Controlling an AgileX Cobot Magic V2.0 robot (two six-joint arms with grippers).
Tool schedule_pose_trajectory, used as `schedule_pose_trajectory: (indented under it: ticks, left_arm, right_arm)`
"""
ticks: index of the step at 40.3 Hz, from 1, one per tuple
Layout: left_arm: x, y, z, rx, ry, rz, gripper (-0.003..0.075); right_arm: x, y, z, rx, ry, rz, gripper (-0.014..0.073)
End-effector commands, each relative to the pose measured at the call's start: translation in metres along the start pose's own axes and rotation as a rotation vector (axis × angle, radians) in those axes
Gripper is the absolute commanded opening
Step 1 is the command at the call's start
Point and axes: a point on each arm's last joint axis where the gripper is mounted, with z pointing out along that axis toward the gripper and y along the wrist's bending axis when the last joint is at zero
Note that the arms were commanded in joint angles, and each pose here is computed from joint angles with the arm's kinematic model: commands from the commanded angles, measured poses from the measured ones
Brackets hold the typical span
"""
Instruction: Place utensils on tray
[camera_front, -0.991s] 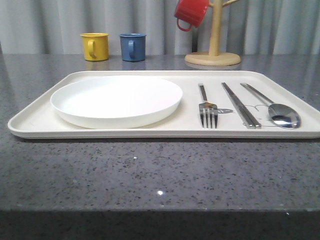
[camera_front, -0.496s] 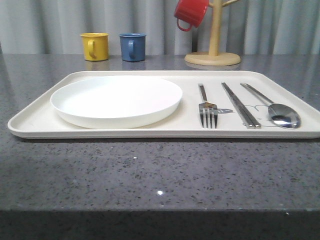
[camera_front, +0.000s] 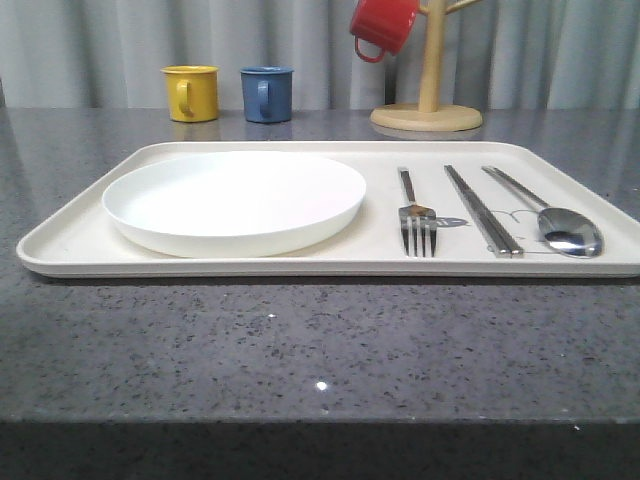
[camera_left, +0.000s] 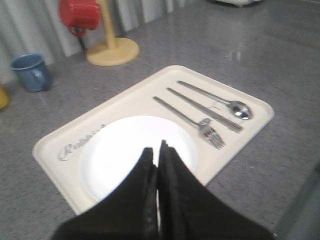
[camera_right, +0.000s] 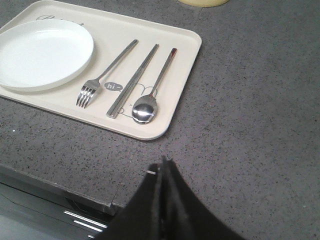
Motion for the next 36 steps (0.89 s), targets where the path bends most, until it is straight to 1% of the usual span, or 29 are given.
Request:
schedule_pose_trajectory:
  ticks: [1,3,5,6,8,11,15,18,21,36]
  left_arm:
    - [0.007,0.012,-0.007,-0.137,-0.152,-0.03,-0.002]
    - [0.022,0.016,-0.012,-0.217,-0.199,-0.044,-0.002]
    - [0.043,0.019,-0.012,-0.286,-0.217,-0.053,-0.002]
    - [0.048,0.02,-0.015,-0.319,-0.238,-0.054,-0.002]
    - [0.075,0.023,-0.018,-0.419,-0.265,-0.065,-0.002]
    - [0.111,0.023,-0.019,-0.526,-0.285,-0.081,-0.002]
    - [0.151,0.018,-0.022,-0.626,-0.32,-0.13,-0.002]
    - [0.171,0.015,-0.023,-0.676,-0.343,-0.149,-0.002]
    - [0.18,0.016,-0.022,-0.711,-0.345,-0.152,-0.002]
    - [0.184,0.015,-0.02,-0.698,-0.321,-0.158,-0.002]
  right_arm:
    - [-0.012,0.0,-0.003,0.009,-0.092,-0.01,-0.0066]
    - [-0.012,0.0,-0.003,0.009,-0.092,-0.01,-0.0066]
    - [-0.012,0.0,-0.003,0.009,-0.092,-0.01,-0.0066]
    - [-0.012,0.0,-0.003,0.009,-0.092,-0.01,-0.0066]
    - [-0.012,0.0,-0.003,0.009,-0.092,-0.01,-0.0066]
    - [-0.012,0.0,-0.003,0.009,-0.092,-0.01,-0.0066]
    - [-0.012,0.0,-0.003,0.009,-0.092,-0.01,-0.0066]
    - [-0.012,0.0,-0.003,0.009,-0.092,-0.01,-0.0066]
    - [-0.012,0.0,-0.003,0.009,-0.091,-0.01,-0.0066]
    - [-0.012,0.0,-0.002,0.009,-0.084,-0.01,-0.0066]
